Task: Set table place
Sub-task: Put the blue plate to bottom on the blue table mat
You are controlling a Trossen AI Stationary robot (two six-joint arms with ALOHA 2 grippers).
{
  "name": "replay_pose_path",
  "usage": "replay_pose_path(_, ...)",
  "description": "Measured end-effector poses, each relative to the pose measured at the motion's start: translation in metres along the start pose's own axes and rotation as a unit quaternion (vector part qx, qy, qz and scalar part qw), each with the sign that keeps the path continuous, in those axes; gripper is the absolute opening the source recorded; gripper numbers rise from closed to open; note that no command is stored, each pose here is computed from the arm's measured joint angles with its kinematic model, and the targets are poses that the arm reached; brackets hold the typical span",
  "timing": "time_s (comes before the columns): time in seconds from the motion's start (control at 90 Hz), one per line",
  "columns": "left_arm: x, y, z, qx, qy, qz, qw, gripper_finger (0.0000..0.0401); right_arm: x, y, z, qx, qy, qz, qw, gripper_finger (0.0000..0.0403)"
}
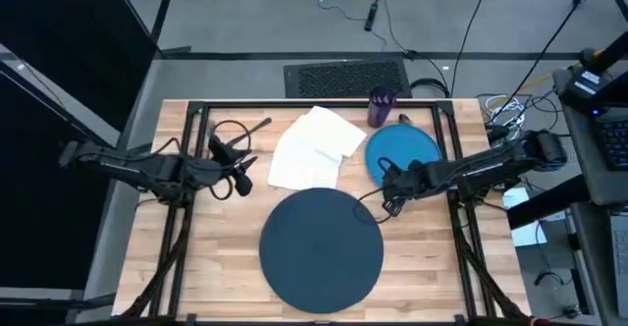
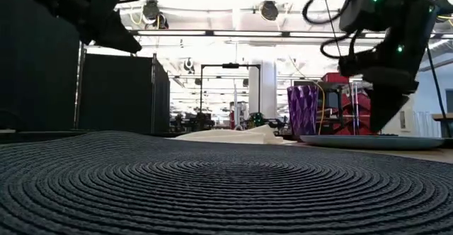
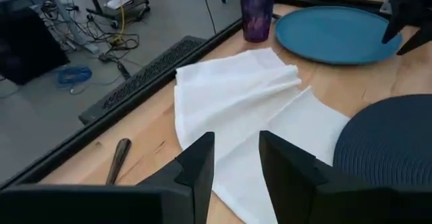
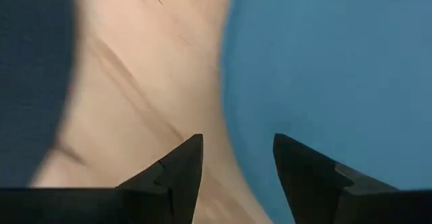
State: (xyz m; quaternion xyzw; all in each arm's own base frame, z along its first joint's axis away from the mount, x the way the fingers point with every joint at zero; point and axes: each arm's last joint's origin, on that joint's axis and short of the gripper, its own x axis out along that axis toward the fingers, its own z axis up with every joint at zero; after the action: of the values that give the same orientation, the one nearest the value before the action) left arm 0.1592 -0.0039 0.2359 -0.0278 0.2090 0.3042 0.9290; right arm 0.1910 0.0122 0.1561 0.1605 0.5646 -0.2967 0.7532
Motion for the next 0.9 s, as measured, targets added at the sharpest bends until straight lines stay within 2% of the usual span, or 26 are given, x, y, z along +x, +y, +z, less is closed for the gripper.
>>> replay_pose_path(0.556, 0.011, -0.009, -0.003, 0.013, 0.01, 0.003, 1.0, 0.0104, 0.021, 0.006, -0.002, -0.023, 0.032, -0.044, 0.998, 0.0159)
replay_pose_path(0.644, 0.011, -0.009, -0.002, 0.013, 0.009, 0.002, 1.0, 0.0104, 0.022, 0.007, 0.0, -0.025, 0.03, -0.039, 0.998, 0.0126)
replay_pose_path(0.767, 0.011, -0.009, -0.002, 0.013, 0.009, 0.003, 1.0, 0.0104, 0.023, 0.009, 0.002, -0.036, 0.014, -0.04, 0.998, 0.003)
replay_pose_path(0.9, 0.011, -0.009, -0.002, 0.013, 0.009, 0.003, 1.0, 0.0104, 0.023, 0.01, 0.004, -0.042, 0.001, -0.04, 0.998, 0.0008)
